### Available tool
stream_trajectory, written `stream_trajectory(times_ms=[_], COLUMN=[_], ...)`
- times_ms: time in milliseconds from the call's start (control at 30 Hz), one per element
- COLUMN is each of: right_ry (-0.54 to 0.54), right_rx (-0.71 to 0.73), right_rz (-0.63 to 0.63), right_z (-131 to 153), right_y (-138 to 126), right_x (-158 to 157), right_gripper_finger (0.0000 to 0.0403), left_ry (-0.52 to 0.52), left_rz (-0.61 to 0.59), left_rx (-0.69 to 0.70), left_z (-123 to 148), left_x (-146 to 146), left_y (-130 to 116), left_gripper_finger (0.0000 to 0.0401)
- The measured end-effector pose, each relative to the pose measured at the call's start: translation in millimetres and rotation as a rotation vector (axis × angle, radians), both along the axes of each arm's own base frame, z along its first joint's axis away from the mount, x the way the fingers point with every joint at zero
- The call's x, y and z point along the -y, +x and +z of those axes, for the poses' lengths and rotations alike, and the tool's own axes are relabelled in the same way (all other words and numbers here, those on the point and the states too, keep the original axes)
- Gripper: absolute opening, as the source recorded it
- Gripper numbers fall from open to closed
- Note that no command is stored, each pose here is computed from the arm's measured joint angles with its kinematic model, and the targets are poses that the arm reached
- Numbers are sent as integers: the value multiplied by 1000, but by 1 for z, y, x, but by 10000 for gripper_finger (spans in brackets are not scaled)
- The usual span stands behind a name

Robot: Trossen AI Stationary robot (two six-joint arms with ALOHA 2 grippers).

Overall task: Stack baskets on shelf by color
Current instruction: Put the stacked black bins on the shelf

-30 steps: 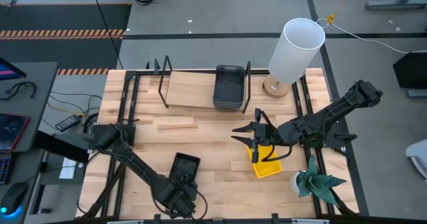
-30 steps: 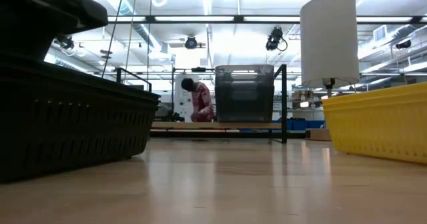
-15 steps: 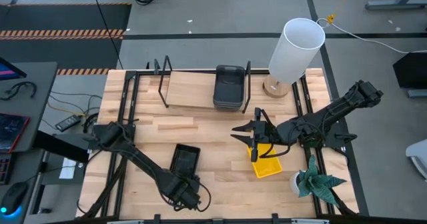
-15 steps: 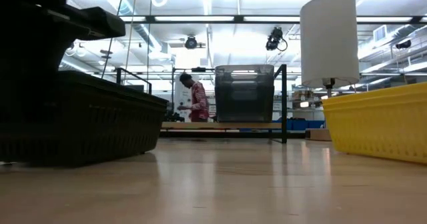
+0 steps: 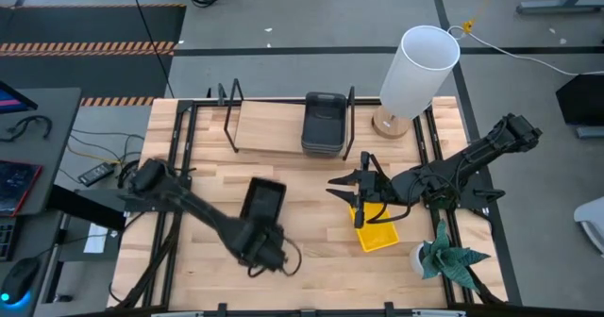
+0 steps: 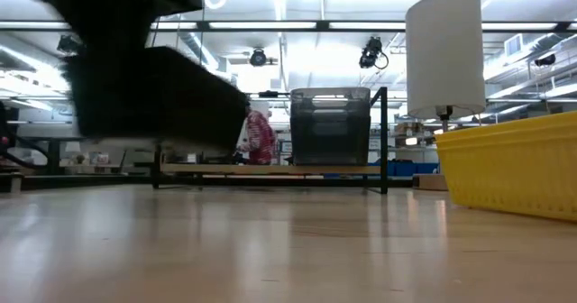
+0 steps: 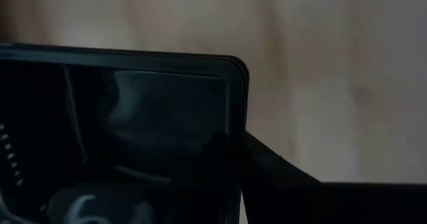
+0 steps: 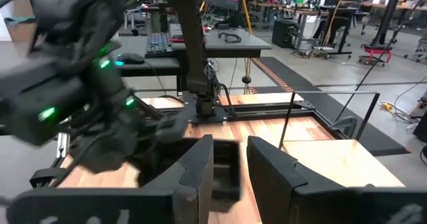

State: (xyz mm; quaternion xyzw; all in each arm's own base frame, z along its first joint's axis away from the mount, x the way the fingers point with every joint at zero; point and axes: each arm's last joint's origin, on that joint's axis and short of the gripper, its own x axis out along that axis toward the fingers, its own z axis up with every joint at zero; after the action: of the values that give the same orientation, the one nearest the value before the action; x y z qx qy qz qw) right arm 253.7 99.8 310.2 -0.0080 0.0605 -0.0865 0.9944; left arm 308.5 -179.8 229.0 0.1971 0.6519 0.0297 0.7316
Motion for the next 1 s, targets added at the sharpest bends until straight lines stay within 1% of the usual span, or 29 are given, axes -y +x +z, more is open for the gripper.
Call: stream_trajectory(times_ms=[167,267,400,500,567,733,833,1000], right_ry=[-7,-8,-18,-29,-38,-54,-76,-116], right_rx=[-1,-2,-2,10,27,64,85,120], right_rz=[1,1,-1,0,1,17,36,71], right_z=[0,0,0,2,4,8,11,15], right_y=[0,0,0,0,0,-1,-2,-6], right_x=[0,0,0,0,0,-4,-8,-17], right_gripper_finger=[98,98,98,98,98,98,98,98], left_ry=[9,4,7,-22,-39,-56,-86,-128], left_rz=[45,60,76,98,110,128,149,217], left_rx=[88,101,102,100,116,124,128,159], left_z=[27,35,37,37,38,38,38,39], left_x=[-34,-54,-82,-103,-117,-153,-176,-215], left_y=[5,11,22,30,35,44,47,49], left_gripper_finger=[28,41,35,24,23,42,45,26])
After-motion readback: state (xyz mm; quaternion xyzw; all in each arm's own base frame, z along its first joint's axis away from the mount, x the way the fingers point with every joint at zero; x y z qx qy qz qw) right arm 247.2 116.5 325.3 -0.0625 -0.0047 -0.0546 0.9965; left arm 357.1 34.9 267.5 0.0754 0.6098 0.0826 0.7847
